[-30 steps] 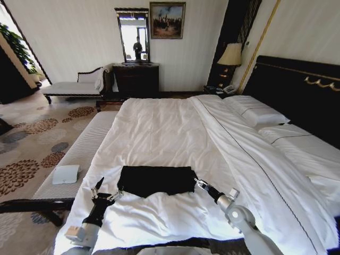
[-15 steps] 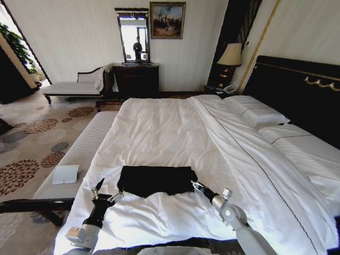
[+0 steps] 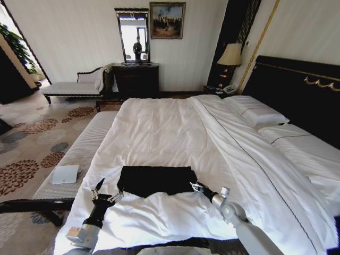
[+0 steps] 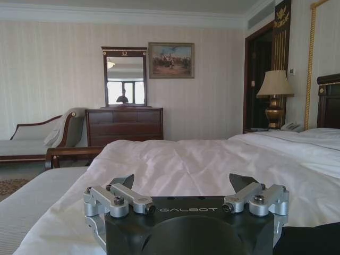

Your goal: Fold the clothes on the bed.

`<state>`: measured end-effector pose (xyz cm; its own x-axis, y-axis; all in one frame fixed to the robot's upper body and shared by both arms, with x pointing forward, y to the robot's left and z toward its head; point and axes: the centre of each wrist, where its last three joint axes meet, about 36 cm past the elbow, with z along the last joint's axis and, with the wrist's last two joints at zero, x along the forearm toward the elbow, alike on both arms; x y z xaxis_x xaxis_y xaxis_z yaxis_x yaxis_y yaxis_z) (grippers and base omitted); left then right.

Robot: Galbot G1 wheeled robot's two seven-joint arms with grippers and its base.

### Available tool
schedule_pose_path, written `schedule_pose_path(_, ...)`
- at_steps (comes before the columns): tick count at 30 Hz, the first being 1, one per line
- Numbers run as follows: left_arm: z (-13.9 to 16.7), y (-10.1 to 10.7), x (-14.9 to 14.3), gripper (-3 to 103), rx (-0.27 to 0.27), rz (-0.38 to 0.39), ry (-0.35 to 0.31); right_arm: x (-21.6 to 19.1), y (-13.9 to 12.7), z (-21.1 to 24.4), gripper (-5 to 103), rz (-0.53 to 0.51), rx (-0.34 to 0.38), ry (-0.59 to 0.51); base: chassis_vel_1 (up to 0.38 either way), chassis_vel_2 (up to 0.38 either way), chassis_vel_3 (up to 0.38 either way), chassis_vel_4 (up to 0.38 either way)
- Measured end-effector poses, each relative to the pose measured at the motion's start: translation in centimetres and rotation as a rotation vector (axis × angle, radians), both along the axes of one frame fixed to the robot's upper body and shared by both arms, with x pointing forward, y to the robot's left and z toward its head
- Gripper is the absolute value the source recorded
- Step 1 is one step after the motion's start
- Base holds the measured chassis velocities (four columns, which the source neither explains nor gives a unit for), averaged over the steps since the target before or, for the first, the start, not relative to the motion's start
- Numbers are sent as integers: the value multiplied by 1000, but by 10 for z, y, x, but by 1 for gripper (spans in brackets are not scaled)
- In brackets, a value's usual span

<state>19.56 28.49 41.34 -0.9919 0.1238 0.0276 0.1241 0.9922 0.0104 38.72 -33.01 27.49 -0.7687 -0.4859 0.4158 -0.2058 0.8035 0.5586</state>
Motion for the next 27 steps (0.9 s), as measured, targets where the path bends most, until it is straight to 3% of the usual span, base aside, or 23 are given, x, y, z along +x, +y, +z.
schedule_pose_path(4,0,0,0,100,0,0,1,11,10,-1,94,6,16,-10,0,0,0,0)
schedule_pose_path(7,0,0,0,100,0,0,1,16,19,-2,78,-1,45,-20,0,0,0,0)
schedule_pose_path(10,0,0,0,100,0,0,1,15,24,-4,73,-1,57,-21,0,0,0,0)
schedule_pose_path(13,0,0,0,100,-1,0,1,13,35,-6,57,-1,80,-23,0,0,0,0)
schedule_pose_path(19,0,0,0,100,-1,0,1,8,41,-6,40,5,84,-23,0,0,0,0)
schedule_pose_path(23,0,0,0,100,-1,0,1,6,41,-6,19,4,82,-24,0,0,0,0)
schedule_pose_path(25,0,0,0,100,-1,0,1,5,41,-5,19,4,83,-26,0,0,0,0)
schedule_pose_path(27,0,0,0,100,-1,0,1,5,41,-4,9,4,83,-27,0,0,0,0)
